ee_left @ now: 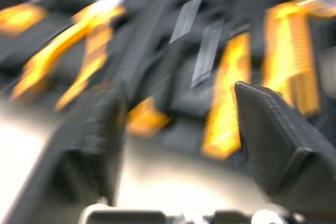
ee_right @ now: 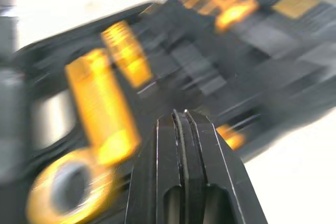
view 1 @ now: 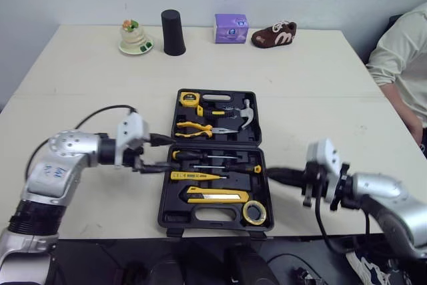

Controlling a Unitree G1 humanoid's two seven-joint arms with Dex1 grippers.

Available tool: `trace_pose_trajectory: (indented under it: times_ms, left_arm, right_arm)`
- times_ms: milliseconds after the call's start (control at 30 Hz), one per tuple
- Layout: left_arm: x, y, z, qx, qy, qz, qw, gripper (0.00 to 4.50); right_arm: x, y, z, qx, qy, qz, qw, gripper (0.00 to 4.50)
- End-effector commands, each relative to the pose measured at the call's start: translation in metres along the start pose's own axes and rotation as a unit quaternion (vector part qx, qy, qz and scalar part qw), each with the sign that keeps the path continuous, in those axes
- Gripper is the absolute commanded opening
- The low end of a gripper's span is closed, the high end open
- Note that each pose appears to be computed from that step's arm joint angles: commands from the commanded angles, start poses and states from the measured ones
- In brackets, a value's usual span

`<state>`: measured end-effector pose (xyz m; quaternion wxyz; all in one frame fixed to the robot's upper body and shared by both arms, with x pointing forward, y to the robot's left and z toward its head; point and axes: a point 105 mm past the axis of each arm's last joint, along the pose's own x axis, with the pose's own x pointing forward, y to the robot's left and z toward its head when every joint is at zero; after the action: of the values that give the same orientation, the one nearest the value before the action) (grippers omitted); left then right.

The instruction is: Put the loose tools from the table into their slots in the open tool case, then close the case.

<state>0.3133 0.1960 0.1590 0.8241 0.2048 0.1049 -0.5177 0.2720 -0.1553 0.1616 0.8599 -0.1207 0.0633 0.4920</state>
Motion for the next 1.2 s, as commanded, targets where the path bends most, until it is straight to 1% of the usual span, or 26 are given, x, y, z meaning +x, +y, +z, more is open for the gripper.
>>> trace_pose_trajectory:
  times_ms: [33,133,267,367,433,567,633,733,900,1000,1200]
  left_arm:
    - [-0.016,0.025,-0.022,0.006,0.036,0.069,0.997,1.47]
    - [-0.007,0.03,-0.039,0.014,0.059,0.083,0.995,0.02]
    - [0.015,0.034,-0.04,0.019,0.051,0.085,0.995,0.02]
    - [0.028,0.034,-0.037,0.019,0.041,0.077,0.996,0.02]
    - [0.042,0.026,-0.029,0.017,0.026,0.052,0.998,0.02]
    - [0.068,-0.007,-0.01,0.03,-0.012,-0.028,0.999,0.02]
    - [0.08,-0.014,-0.006,0.035,-0.013,-0.036,0.999,0.02]
    - [0.093,-0.014,-0.002,0.026,-0.017,-0.028,0.999,0.02]
    - [0.099,-0.01,-0.002,0.023,-0.009,-0.019,1.0,0.02]
    - [0.093,0.0,-0.009,0.018,0.009,0.004,1.0,0.02]
    - [0.083,0.011,-0.014,0.019,0.021,0.025,0.999,0.02]
  right_arm:
    - [-0.008,-0.039,-0.007,-0.029,0.052,-0.084,0.995,0.0]
    - [0.001,-0.055,-0.019,-0.044,0.089,-0.111,0.989,0.0]
    - [0.021,-0.068,-0.032,-0.058,0.122,-0.131,0.982,0.0]
    - [0.032,-0.069,-0.032,-0.053,0.12,-0.125,0.983,0.0]
    - [0.041,-0.061,-0.025,-0.055,0.107,-0.101,0.988,0.0]
    - [0.049,-0.05,-0.012,-0.061,0.082,-0.074,0.992,0.0]
    - [0.047,-0.048,-0.009,-0.057,0.078,-0.075,0.993,0.0]
    - [0.042,-0.046,-0.009,-0.052,0.079,-0.075,0.993,0.0]
    - [0.029,-0.046,-0.018,-0.049,0.102,-0.091,0.989,0.0]
    - [0.019,-0.049,-0.02,-0.045,0.112,-0.104,0.987,0.0]
    - [0.012,-0.047,-0.023,-0.043,0.124,-0.107,0.985,0.0]
